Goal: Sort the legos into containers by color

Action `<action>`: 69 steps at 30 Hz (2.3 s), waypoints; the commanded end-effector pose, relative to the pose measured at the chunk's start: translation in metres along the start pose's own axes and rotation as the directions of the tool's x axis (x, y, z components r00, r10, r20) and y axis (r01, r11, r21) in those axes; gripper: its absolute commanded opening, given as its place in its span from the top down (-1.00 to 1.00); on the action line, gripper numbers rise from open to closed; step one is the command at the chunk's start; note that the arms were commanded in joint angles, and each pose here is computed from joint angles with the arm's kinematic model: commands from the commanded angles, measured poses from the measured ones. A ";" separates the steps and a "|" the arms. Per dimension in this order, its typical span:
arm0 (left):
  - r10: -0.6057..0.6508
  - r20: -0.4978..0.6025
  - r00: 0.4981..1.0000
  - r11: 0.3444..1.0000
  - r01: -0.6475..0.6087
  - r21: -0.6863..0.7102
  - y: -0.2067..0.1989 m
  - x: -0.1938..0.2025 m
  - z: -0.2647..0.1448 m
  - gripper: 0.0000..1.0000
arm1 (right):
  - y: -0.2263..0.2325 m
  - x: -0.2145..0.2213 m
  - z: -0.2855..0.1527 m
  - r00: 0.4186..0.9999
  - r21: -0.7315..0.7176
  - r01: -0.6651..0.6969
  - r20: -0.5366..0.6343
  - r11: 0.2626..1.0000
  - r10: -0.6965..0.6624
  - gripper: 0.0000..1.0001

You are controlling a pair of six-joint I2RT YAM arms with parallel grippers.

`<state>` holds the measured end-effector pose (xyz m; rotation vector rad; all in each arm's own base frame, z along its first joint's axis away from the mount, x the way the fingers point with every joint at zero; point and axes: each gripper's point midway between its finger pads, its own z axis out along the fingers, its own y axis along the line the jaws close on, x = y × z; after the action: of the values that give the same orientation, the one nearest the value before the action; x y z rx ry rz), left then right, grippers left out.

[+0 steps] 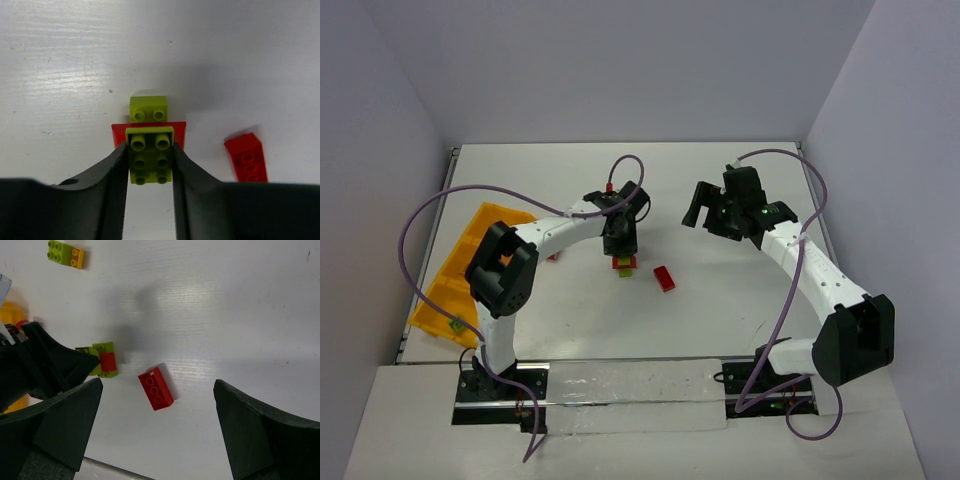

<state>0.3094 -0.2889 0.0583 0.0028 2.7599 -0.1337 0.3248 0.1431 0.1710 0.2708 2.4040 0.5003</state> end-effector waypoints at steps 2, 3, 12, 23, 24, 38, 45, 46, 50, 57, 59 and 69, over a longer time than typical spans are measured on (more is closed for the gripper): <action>0.012 0.040 0.999 0.999 -0.013 0.040 -0.013 -0.018 -0.023 0.96 | 0.018 -0.018 -0.013 0.999 -0.059 0.008 0.046 0.998 -0.006 -1.00; 0.019 0.035 0.999 0.998 -0.021 0.067 -0.017 -0.020 -0.030 0.99 | 0.019 -0.018 -0.013 0.999 -0.067 0.014 0.043 0.998 -0.011 -1.00; 0.106 -0.012 0.994 0.820 -0.080 0.567 -0.043 -0.051 -0.114 0.99 | 0.074 -0.009 -0.037 0.952 -0.349 0.300 0.162 0.888 -0.258 -0.84; 0.311 -0.071 0.948 0.650 -0.157 0.743 -0.054 -0.021 -0.143 0.99 | 0.114 0.023 -0.068 0.706 -0.402 0.707 0.449 0.581 -0.548 -0.73; 0.317 -0.067 0.946 0.646 -0.163 0.746 -0.054 -0.021 -0.144 1.00 | 0.117 0.028 -0.067 0.676 -0.394 0.737 0.459 0.550 -0.576 -0.72; 0.343 -0.040 0.939 0.603 -0.188 0.775 -0.055 -0.017 -0.159 1.00 | 0.127 0.054 -0.039 0.591 -0.398 0.799 0.385 0.451 -0.709 -0.53; 0.332 -0.038 0.942 0.603 -0.181 0.777 -0.055 -0.016 -0.161 0.99 | 0.124 0.058 -0.028 0.590 -0.362 0.804 0.378 0.472 -0.714 -0.41; 0.331 -0.037 0.943 0.603 -0.181 0.777 -0.055 -0.016 -0.161 0.99 | 0.123 0.059 -0.026 0.596 -0.363 0.799 0.372 0.480 -0.711 -0.38; 0.329 -0.037 0.943 0.601 -0.179 0.779 -0.055 -0.016 -0.163 1.00 | 0.122 0.060 -0.021 0.619 -0.363 0.782 0.362 0.507 -0.697 -0.15; 0.324 -0.040 0.945 0.605 -0.175 0.777 -0.055 -0.016 -0.161 0.99 | 0.125 0.062 -0.021 0.636 -0.379 0.768 0.355 0.516 -0.685 0.30; 0.318 -0.042 0.947 0.614 -0.172 0.771 -0.054 -0.017 -0.160 0.99 | 0.125 0.061 -0.022 0.644 -0.379 0.761 0.351 0.526 -0.679 0.64; 0.201 -0.022 0.979 0.689 -0.126 0.714 -0.031 -0.041 -0.153 1.00 | 0.095 0.067 -0.014 0.680 -0.303 0.732 0.294 0.610 -0.671 1.00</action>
<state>0.2787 -0.3217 0.1917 0.5785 2.6586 -1.1911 0.2614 0.2676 0.1916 -0.8879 1.9201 0.6611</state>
